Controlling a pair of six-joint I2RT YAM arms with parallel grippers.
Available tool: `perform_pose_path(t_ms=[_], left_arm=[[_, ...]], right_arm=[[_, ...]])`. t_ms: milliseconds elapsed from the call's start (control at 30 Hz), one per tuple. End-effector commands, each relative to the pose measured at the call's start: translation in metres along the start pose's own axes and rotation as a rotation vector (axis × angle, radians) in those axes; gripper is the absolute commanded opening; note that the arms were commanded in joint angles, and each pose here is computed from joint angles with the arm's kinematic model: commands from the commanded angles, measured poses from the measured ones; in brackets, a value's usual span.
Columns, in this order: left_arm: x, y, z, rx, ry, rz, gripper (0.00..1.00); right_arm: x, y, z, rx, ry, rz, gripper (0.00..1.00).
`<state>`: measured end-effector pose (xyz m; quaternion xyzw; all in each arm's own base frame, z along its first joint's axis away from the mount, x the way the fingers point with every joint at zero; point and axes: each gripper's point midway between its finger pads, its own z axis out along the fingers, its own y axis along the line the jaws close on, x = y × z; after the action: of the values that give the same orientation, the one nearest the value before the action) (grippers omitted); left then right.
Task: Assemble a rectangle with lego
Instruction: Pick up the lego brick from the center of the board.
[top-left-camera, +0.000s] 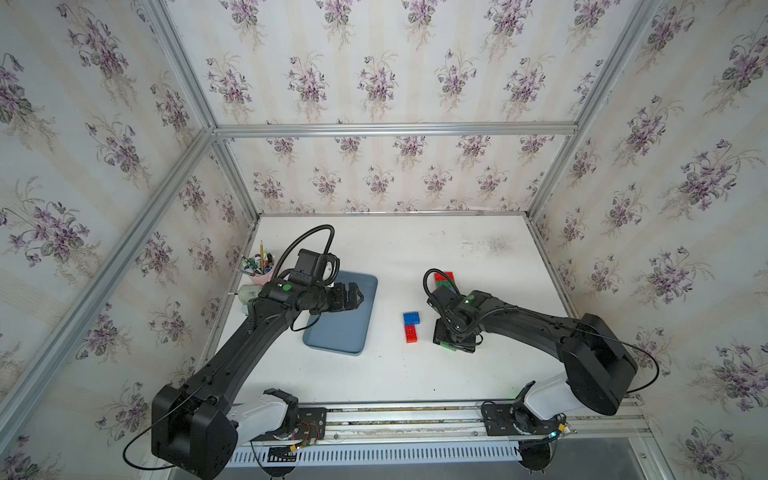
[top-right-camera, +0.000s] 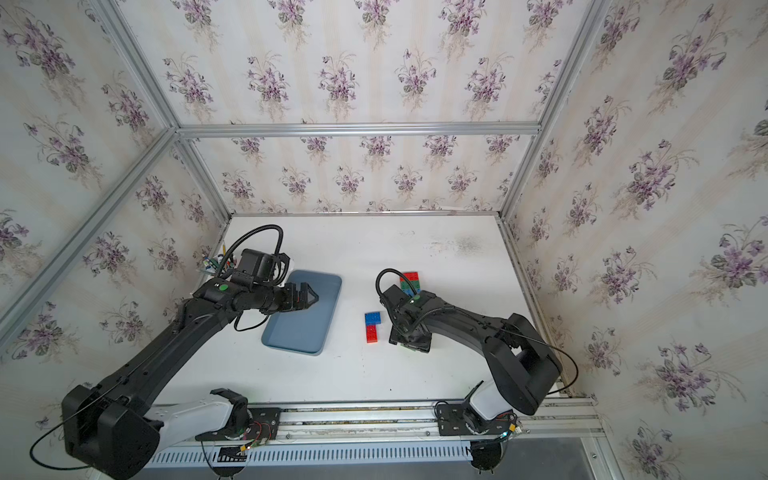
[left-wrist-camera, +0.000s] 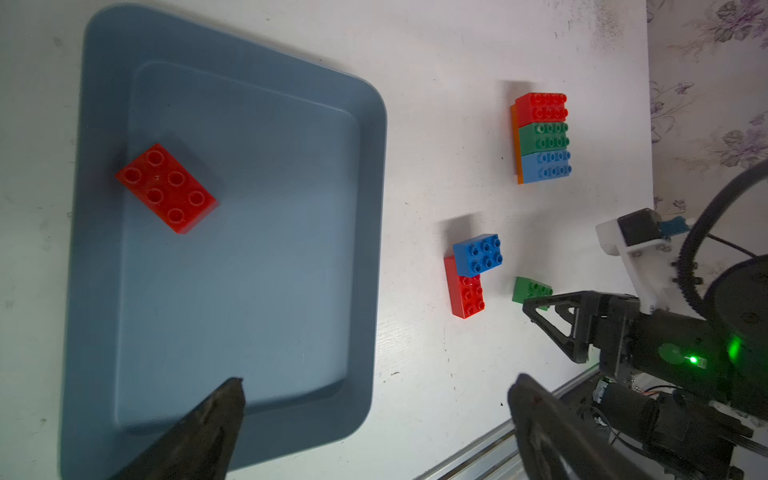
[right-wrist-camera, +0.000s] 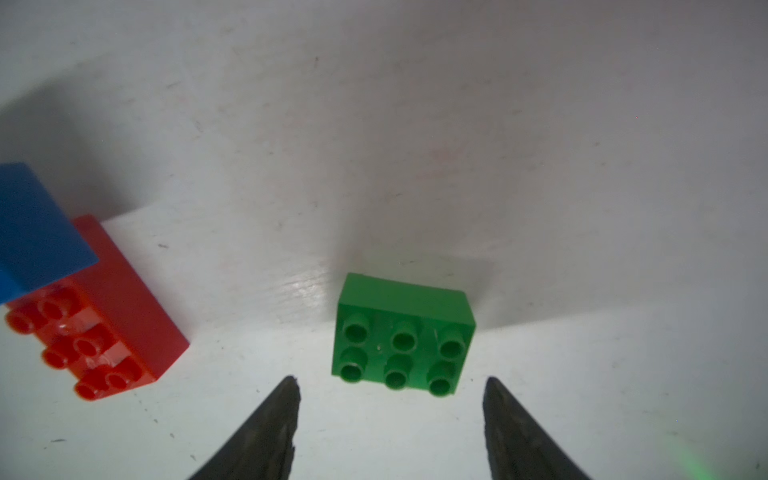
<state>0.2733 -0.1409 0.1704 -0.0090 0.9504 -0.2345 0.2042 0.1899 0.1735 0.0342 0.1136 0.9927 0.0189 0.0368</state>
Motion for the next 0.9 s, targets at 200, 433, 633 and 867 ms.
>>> perform_pose_path(t_ms=[200, 433, 633, 867], left_arm=[[-0.004, -0.004, -0.002, 0.023, -0.009, 0.003, 1.00], [-0.002, -0.001, -0.002, 0.010, -0.006, 0.002, 1.00], [-0.001, -0.001, -0.001, 0.009, 0.000, -0.001, 1.00], [-0.001, 0.001, -0.003, -0.002, -0.005, 0.005, 1.00]], right_arm=[[-0.009, 0.004, 0.011, 0.020, -0.027, 0.016, 0.59], [-0.014, 0.000, 0.015, 0.050, -0.057, 0.006, 0.51], [-0.019, -0.001, 0.012, 0.054, -0.082, -0.007, 0.42], [-0.025, 0.040, -0.021, -0.066, -0.081, -0.194, 0.38]])
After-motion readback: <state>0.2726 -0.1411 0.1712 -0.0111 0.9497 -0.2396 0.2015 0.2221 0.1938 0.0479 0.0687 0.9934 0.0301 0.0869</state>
